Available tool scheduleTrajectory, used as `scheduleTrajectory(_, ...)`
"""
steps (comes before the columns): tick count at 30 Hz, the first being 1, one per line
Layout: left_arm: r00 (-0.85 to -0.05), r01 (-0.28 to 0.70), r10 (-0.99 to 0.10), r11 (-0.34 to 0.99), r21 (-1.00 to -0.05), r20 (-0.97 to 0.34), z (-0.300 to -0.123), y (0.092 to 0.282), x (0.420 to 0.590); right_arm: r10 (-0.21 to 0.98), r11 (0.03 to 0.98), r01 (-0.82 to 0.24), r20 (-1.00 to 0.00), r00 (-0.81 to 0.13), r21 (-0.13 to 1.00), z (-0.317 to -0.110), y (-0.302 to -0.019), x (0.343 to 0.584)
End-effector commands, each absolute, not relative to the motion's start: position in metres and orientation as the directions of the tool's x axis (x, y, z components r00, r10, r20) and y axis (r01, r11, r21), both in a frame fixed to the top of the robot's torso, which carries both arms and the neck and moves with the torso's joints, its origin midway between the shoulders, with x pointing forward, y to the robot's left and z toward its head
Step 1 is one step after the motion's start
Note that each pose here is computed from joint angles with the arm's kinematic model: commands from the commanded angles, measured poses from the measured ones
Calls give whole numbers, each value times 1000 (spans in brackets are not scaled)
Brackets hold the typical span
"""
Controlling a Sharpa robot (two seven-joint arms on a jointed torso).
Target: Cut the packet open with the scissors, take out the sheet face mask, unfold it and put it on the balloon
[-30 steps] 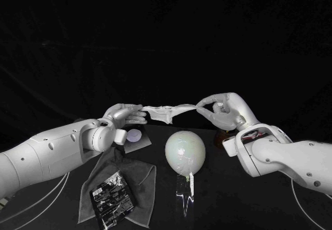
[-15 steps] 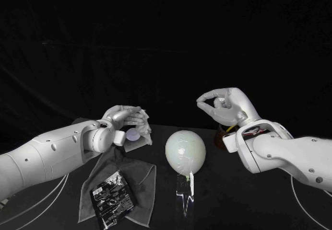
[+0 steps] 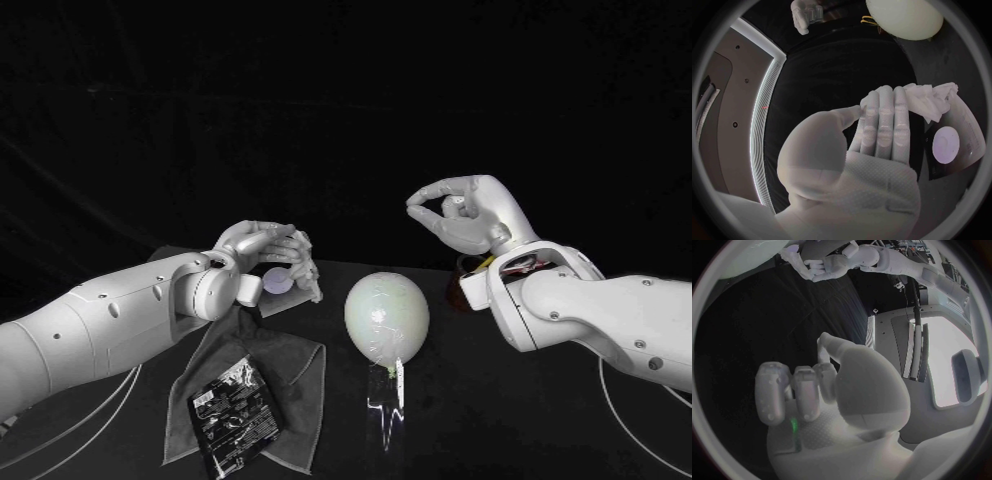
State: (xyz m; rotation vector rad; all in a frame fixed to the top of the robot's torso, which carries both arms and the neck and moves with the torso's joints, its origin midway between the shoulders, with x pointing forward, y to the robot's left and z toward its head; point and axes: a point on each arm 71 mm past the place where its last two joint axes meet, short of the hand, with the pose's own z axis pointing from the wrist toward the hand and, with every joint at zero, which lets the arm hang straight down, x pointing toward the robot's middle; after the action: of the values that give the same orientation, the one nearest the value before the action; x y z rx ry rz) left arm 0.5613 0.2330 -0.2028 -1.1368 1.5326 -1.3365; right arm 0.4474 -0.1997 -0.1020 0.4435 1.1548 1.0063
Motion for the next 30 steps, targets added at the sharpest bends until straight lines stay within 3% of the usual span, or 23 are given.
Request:
scheduleTrajectory(1,-319,-90,-948,37,-995,-7,-198,230,560,834,507,-407,-551,11,760,-105,-198,451)
scheduleTrajectory(12,-465,-34,-885,13,-999,4,-173,222,557,847,483,-347,-529,-46,804,-113,-198,468)
scheduleTrajectory(21,-614,29,-788,30,-999,-41,-137,211,558,843,468,-326,-526,-117,822,-122,-190,484)
scheduleTrajectory(30,-704,64,-703,72,-995,-96,-111,211,561,820,464,-330,-540,-190,822,-128,-176,501)
